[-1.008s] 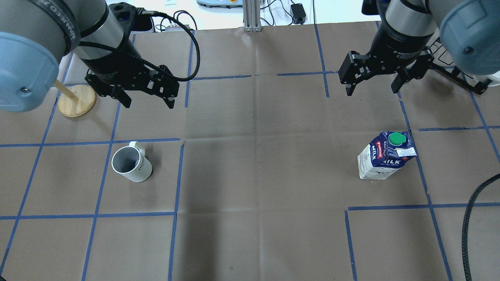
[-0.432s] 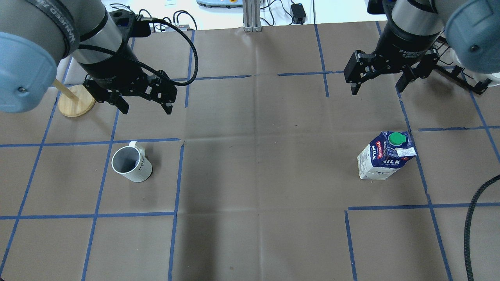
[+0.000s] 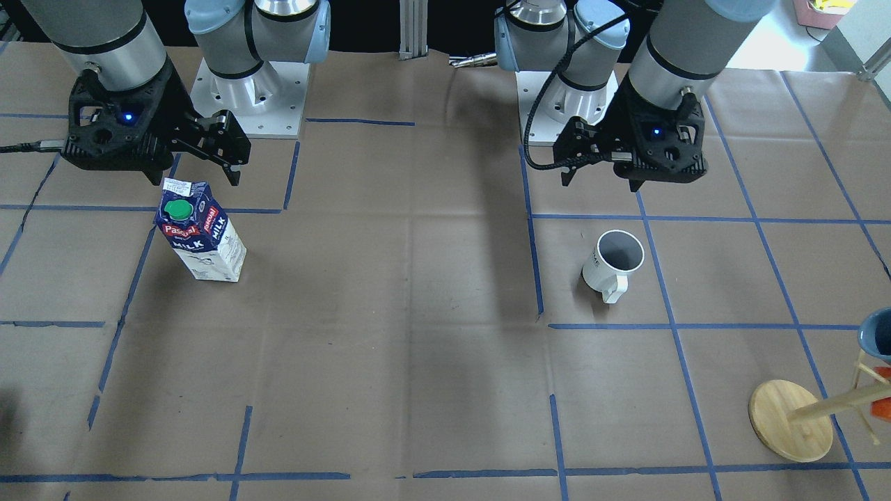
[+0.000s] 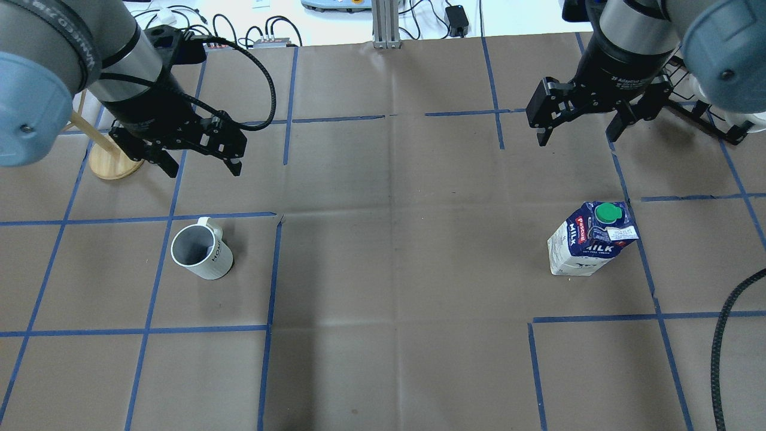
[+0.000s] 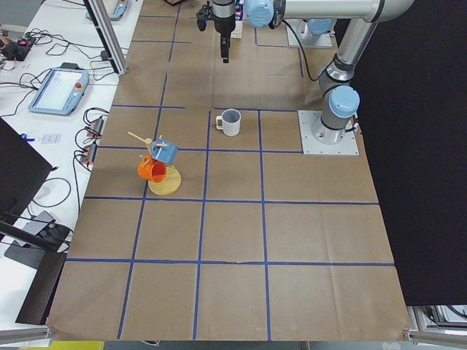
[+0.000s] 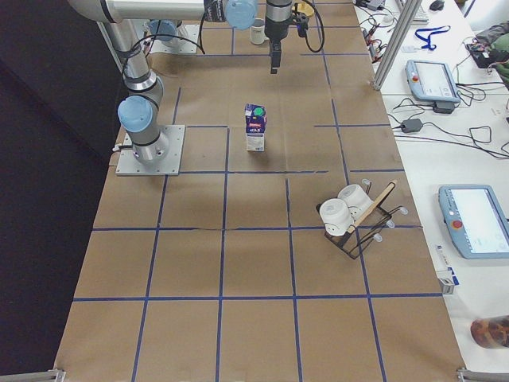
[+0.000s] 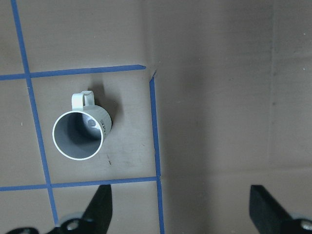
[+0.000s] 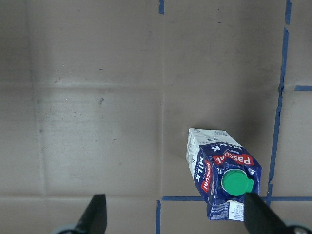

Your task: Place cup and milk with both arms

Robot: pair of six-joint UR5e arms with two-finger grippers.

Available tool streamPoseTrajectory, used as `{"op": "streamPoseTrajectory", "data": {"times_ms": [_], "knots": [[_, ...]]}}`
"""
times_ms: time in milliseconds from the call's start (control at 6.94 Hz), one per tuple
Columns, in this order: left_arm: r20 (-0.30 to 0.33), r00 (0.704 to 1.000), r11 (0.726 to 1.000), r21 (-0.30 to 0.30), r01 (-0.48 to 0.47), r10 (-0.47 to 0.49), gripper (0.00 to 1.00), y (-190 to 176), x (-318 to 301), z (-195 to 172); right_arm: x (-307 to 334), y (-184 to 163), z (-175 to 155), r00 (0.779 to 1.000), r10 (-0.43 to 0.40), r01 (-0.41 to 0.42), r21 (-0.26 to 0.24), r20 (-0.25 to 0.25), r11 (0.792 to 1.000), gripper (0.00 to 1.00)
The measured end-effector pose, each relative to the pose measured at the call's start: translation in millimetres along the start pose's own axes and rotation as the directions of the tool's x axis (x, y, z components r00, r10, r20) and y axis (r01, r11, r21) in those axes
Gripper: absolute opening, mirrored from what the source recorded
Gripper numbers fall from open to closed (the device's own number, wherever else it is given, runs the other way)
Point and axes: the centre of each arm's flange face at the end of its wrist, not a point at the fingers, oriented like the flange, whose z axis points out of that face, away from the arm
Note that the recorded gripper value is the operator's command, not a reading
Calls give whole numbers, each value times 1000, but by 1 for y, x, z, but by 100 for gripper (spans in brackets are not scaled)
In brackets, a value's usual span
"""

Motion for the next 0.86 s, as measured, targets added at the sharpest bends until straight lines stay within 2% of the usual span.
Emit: {"op": "streamPoseTrajectory", "data": {"times_ms": [288, 576, 864], "knots": [[0, 1000, 1000, 23, -17, 17, 100, -2, -54, 47, -2, 1, 0, 1000, -1, 1, 0, 1, 1000, 100], [-7, 1000, 1000, 7, 7, -7, 100, 10, -95, 103, -2, 1, 0, 1000, -2, 2, 0, 3, 1000, 100], [-6, 999, 999, 0, 35, -35, 100, 7, -119, 148, -3, 1, 0, 1000, -2, 2, 0, 3, 1000, 100]]}}
